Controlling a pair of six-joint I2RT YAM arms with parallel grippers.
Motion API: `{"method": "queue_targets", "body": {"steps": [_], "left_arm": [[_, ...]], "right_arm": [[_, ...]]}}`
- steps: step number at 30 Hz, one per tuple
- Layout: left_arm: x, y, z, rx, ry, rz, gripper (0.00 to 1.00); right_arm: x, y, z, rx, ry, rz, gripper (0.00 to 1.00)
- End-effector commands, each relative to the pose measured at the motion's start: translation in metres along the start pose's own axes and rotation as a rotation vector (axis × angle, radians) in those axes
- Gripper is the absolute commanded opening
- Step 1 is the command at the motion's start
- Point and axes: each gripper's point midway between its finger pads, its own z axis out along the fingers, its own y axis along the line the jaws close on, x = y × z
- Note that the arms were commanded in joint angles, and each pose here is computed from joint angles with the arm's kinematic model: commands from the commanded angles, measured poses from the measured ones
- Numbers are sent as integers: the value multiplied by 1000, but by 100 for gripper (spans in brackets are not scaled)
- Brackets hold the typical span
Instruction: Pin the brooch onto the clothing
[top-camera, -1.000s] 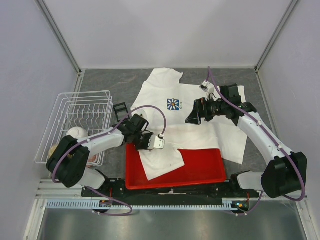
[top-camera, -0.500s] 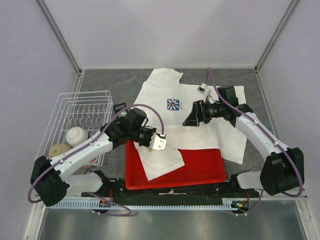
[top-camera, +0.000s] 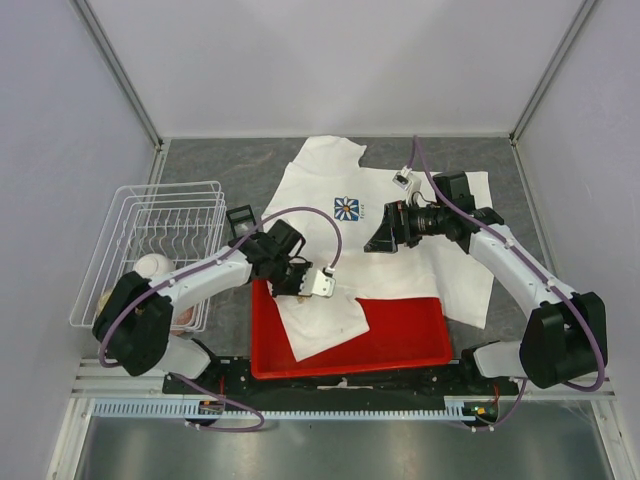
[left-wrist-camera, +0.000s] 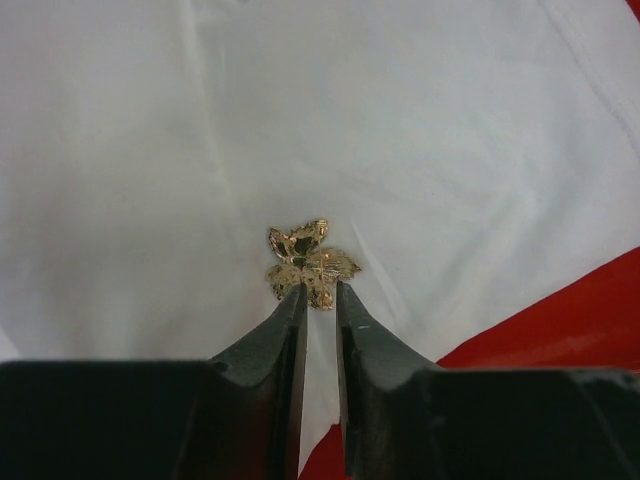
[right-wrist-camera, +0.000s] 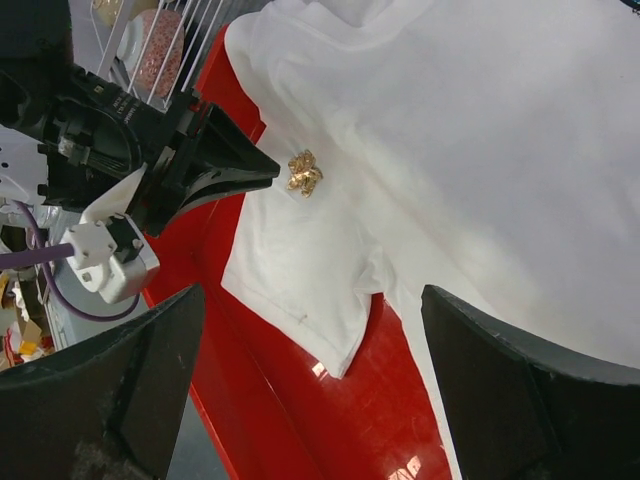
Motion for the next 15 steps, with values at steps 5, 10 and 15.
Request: {"method": "queue_targets", "body": {"steps": [5, 10, 15], "left_arm": [[10, 13, 10, 0, 56, 37, 24], [14, 18, 17, -4, 70, 28, 25], [22, 18, 25, 8, 101, 17, 23]], "right_arm": [[-10, -2, 1, 18, -16, -26, 97], [-9, -4, 1, 22, -12, -27, 97], [-9, -4, 1, 27, -12, -32, 97]]}}
